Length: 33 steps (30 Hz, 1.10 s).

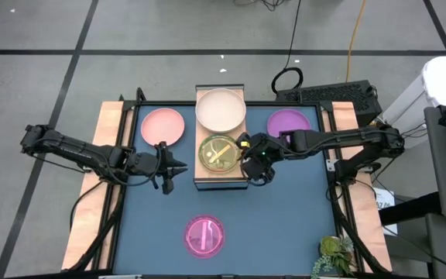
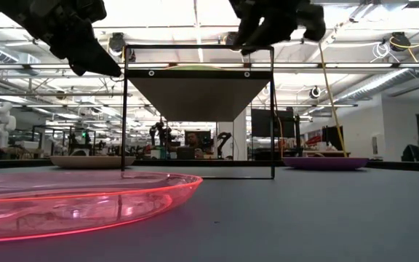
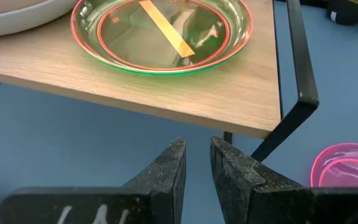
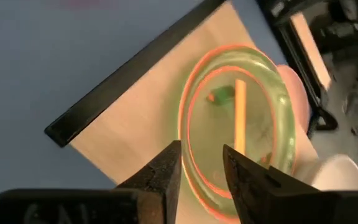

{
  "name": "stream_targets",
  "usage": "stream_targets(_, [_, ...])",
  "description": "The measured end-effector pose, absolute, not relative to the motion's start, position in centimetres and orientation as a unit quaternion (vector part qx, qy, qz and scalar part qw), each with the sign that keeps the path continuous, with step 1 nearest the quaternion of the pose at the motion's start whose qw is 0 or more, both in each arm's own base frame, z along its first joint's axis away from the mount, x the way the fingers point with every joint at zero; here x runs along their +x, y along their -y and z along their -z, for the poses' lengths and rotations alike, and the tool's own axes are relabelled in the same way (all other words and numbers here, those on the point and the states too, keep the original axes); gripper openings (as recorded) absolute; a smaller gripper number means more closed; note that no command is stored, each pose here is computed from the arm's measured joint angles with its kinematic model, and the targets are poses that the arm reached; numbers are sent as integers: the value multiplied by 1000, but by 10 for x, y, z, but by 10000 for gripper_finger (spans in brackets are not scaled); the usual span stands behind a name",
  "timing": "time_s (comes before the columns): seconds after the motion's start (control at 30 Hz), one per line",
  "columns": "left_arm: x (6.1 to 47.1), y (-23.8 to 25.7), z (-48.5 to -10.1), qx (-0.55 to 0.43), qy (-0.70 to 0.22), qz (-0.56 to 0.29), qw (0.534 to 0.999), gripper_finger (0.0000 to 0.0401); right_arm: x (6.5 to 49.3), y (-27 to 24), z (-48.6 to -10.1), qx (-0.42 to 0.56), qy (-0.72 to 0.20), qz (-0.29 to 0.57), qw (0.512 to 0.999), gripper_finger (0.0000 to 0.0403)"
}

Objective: Place and stack plates onto a shelf
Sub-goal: Stack the pink plate on top of the brown plate on the shelf

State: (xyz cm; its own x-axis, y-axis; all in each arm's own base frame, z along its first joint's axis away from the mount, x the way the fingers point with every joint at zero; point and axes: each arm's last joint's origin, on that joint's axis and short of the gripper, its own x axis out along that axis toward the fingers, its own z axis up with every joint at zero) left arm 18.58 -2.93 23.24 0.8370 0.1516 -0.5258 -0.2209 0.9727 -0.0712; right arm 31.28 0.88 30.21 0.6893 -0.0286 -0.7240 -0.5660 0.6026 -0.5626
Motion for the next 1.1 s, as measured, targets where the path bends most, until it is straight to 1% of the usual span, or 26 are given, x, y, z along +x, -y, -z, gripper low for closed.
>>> stream_targets(0.13, [185, 29, -231, -61, -274, -99, 955, 78, 305, -19, -313, -375, -354, -123, 848, 105])
stream_targets(0.27, [184, 28, -230, -51, -280, -120, 951, 78, 292, -29, -325, -311, -346, -95, 880, 105])
stream_targets(0.47, [181, 24, -227, -22, -294, -156, 943, 78, 272, -41, -338, -198, -351, -71, 913, 105])
stream_targets(0.53, [179, 22, -225, -20, -302, -176, 937, 78, 267, -43, -340, -159, -355, -61, 919, 105])
stream_targets(0.6, [178, 15, -223, -32, -309, -214, 926, 78, 264, -46, -339, -125, -364, -53, 922, 105])
stream_targets(0.67, [176, 7, -221, -44, -317, -251, 914, 78, 262, -51, -334, -105, -362, -52, 925, 105])
stream_targets(0.73, [173, -2, -218, -56, -334, -270, 901, 78, 260, -56, -321, -106, -367, -60, 922, 105])
stream_targets(0.83, [170, -13, -214, -73, -360, -280, 887, 78, 255, -60, -302, -120, -366, -71, 920, 105])
stream_targets(0.93, [167, -23, -212, -67, -385, -278, 877, 78, 249, -60, -284, -123, -359, -75, 922, 105])
stream_targets(1.03, [166, -33, -212, -67, -389, -280, 875, 78, 243, -58, -269, -111, -345, -70, 929, 105])
stream_targets(1.1, [165, -41, -213, -84, -381, -302, 870, 78, 239, -57, -261, -104, -329, -69, 936, 105])
